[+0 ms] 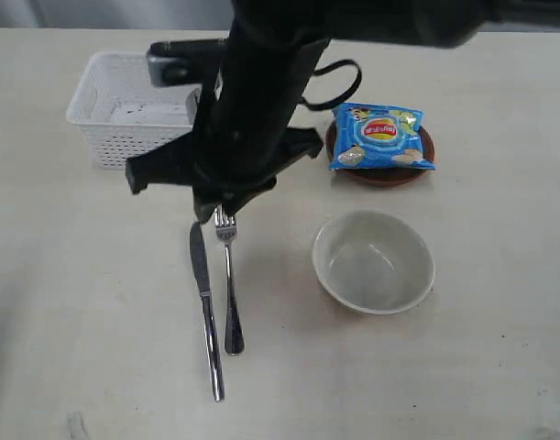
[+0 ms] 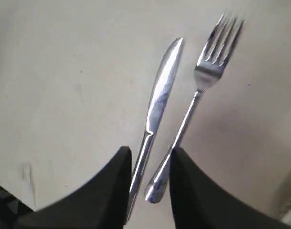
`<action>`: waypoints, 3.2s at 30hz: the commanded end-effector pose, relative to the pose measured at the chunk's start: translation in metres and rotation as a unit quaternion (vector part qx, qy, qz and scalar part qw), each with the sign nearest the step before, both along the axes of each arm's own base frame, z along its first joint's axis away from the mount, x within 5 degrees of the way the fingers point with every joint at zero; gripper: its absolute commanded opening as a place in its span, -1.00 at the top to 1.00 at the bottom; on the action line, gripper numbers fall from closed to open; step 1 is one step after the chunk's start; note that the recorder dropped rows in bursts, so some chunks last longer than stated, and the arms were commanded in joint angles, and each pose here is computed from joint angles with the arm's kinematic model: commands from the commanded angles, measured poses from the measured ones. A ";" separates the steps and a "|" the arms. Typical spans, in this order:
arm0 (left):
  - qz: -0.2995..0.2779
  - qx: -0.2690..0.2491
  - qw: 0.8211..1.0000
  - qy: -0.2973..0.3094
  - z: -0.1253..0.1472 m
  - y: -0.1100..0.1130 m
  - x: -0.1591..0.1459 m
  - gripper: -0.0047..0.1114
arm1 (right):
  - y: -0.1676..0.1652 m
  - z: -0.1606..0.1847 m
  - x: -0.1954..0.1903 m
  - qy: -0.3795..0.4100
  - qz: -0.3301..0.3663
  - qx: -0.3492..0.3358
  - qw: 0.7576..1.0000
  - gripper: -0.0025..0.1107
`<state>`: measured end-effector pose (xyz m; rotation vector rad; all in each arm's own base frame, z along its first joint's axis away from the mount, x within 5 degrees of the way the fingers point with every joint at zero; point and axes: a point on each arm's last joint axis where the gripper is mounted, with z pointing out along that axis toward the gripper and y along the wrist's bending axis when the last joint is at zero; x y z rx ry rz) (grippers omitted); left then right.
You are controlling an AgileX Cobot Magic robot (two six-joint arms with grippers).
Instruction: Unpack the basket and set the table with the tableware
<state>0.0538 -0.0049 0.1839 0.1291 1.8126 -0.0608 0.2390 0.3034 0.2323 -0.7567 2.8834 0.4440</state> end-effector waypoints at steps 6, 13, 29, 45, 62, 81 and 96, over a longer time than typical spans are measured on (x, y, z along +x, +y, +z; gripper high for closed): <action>0.001 -0.002 1.000 -0.004 0.000 0.000 0.000 0.92 | 0.011 -0.054 0.004 0.033 -0.030 -0.041 0.998 0.21; 0.001 -0.002 1.000 -0.004 0.000 0.000 0.000 0.92 | 0.015 -0.085 0.008 0.046 -0.040 -0.064 0.996 0.19; 0.000 -0.007 1.000 -0.004 0.000 0.000 0.000 0.92 | 0.017 -0.114 0.013 0.048 -0.063 -0.079 0.994 0.26; 0.000 -0.005 1.000 -0.004 0.000 0.000 0.000 0.92 | -0.001 -0.093 0.007 0.038 -0.213 -0.063 0.974 0.96; 0.000 -0.005 1.000 -0.004 0.000 0.000 0.000 0.92 | 0.000 -0.105 0.001 0.070 -0.195 -0.075 0.975 0.96; 0.000 -0.005 1.000 -0.004 0.000 0.000 0.000 0.92 | -0.001 -0.105 0.003 0.069 -0.201 -0.076 0.974 0.84; 0.000 -0.005 1.000 -0.004 0.000 0.000 0.000 0.92 | -0.005 -0.075 0.005 0.016 -0.152 -0.059 0.986 0.23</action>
